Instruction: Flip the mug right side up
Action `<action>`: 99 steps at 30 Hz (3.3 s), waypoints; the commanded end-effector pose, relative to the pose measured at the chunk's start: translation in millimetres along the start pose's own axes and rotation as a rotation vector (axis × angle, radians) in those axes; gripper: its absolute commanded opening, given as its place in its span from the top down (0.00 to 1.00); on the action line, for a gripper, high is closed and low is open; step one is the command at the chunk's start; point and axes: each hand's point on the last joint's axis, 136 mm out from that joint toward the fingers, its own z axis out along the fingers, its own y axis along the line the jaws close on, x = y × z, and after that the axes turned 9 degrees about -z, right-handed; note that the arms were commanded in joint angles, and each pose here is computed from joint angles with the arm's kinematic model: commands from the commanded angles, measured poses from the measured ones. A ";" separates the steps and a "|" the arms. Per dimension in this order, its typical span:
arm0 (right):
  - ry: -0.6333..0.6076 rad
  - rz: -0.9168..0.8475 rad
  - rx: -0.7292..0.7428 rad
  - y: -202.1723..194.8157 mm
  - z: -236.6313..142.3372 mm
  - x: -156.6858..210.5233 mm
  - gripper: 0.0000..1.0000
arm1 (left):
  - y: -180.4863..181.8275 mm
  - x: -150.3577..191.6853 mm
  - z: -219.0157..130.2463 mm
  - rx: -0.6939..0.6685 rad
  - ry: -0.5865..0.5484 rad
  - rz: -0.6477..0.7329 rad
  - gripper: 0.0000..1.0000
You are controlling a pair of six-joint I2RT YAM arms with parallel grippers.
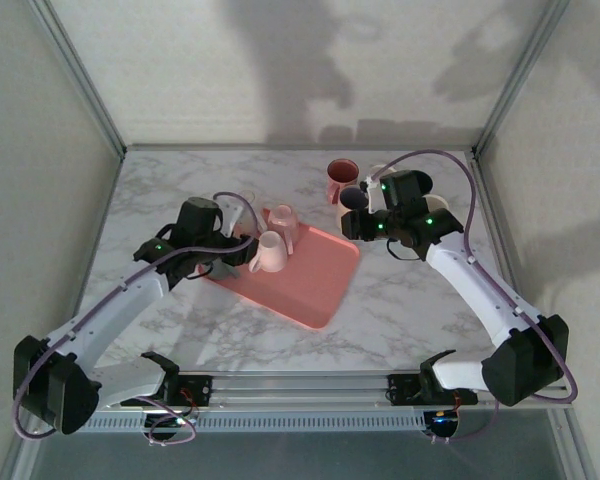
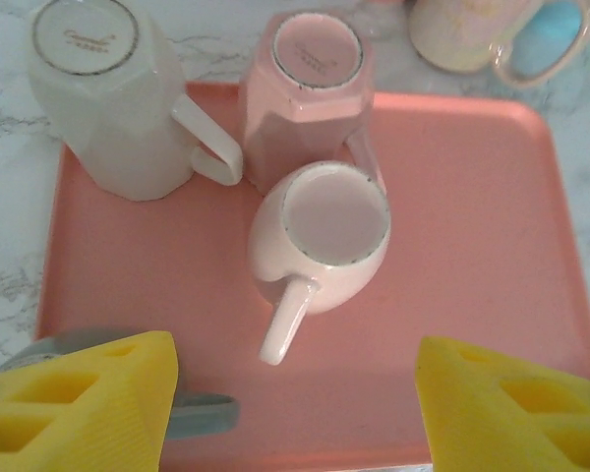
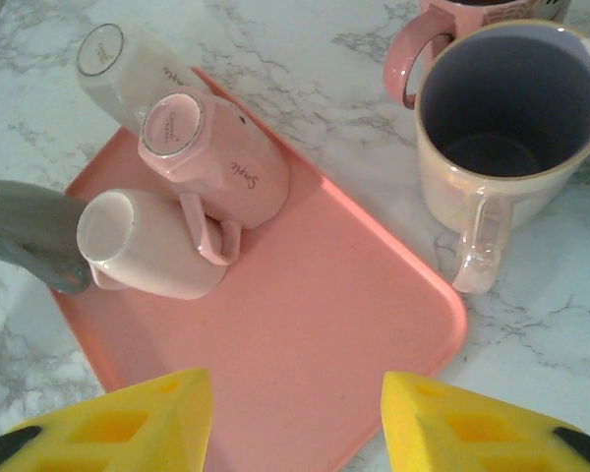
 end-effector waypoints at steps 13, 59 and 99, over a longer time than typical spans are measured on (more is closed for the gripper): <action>-0.025 0.042 -0.119 6.8 2.2 0.2 0.50 | 13.5 55.5 56.1 -0.017 0.277 0.274 0.37; -0.042 0.142 -0.180 -0.7 6.9 -3.6 0.51 | 5.4 44.2 75.7 0.029 0.216 0.295 1.00; -0.292 0.194 -0.579 30.7 -32.2 -20.8 0.50 | -86.4 -163.6 -110.2 0.588 -0.596 -0.352 1.00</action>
